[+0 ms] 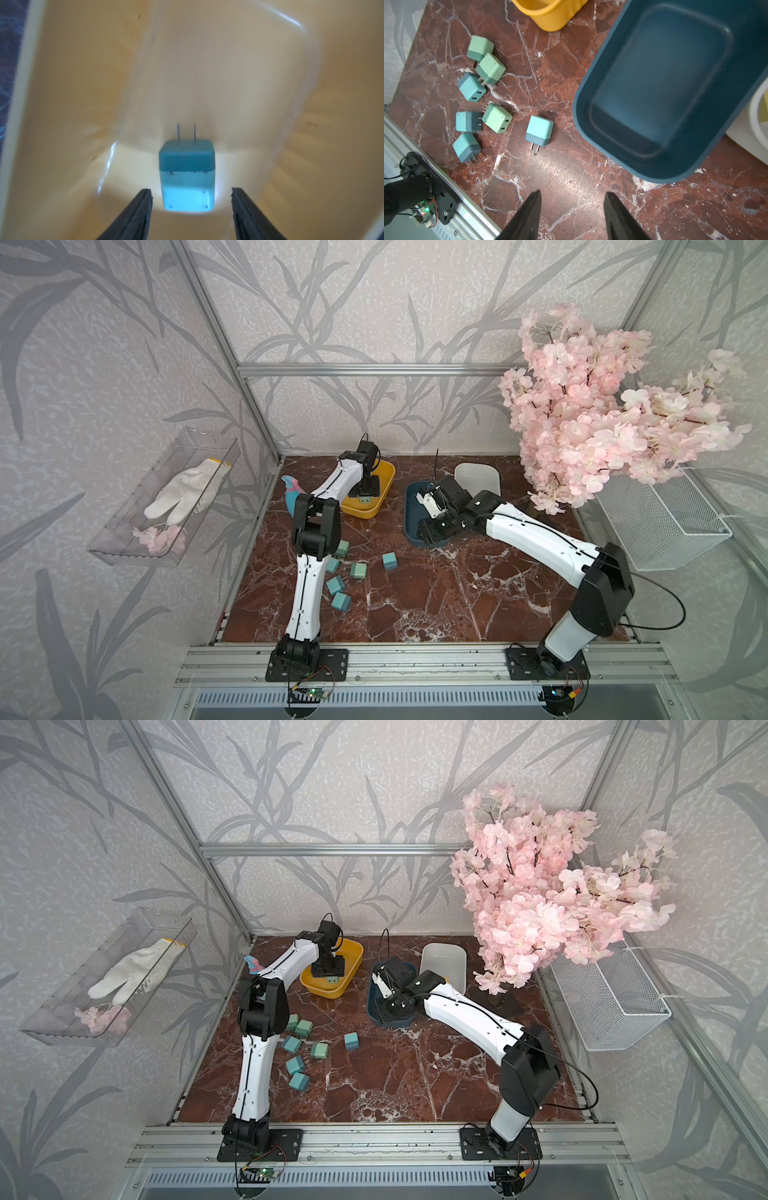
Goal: Place the plugs by color into the storage box
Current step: Place the plug in the storage box.
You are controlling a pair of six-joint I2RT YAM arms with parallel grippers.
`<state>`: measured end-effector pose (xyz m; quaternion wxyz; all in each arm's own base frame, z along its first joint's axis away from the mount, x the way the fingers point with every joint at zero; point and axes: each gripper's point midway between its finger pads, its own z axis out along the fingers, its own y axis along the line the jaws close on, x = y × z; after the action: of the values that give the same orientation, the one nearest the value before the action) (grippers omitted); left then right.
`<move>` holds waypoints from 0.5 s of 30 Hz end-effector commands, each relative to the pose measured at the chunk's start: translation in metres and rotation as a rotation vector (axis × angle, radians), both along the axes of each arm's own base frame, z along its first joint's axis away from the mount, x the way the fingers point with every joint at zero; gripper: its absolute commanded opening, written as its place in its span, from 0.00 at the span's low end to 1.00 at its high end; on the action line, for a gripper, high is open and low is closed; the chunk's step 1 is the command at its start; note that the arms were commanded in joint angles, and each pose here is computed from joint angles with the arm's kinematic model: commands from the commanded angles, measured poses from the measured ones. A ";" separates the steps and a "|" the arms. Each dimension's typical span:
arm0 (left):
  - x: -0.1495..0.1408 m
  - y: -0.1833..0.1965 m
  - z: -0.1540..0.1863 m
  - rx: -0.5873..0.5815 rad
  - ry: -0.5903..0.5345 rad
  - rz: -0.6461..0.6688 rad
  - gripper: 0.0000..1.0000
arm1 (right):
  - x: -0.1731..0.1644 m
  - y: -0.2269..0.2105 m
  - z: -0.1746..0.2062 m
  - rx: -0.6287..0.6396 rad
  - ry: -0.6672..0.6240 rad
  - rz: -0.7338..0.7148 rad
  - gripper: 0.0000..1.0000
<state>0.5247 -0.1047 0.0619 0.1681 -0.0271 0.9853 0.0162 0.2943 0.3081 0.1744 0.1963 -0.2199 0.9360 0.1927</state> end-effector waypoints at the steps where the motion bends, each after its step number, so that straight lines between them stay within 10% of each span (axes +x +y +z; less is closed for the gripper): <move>1: 0.004 0.004 0.056 -0.017 -0.116 0.007 0.76 | -0.009 0.009 0.011 0.013 0.006 0.006 0.53; 8: -0.011 0.007 0.112 -0.059 -0.215 0.027 0.74 | -0.033 0.035 0.040 0.038 -0.031 0.079 0.53; 15: -0.086 0.028 0.176 -0.091 -0.401 0.049 0.71 | -0.052 0.053 0.040 -0.073 -0.035 0.075 0.53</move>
<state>0.4596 -0.0861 0.2182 0.3215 -0.0486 0.9453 -0.0260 0.2460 0.3722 0.2319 0.2233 -0.2868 0.9079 0.2090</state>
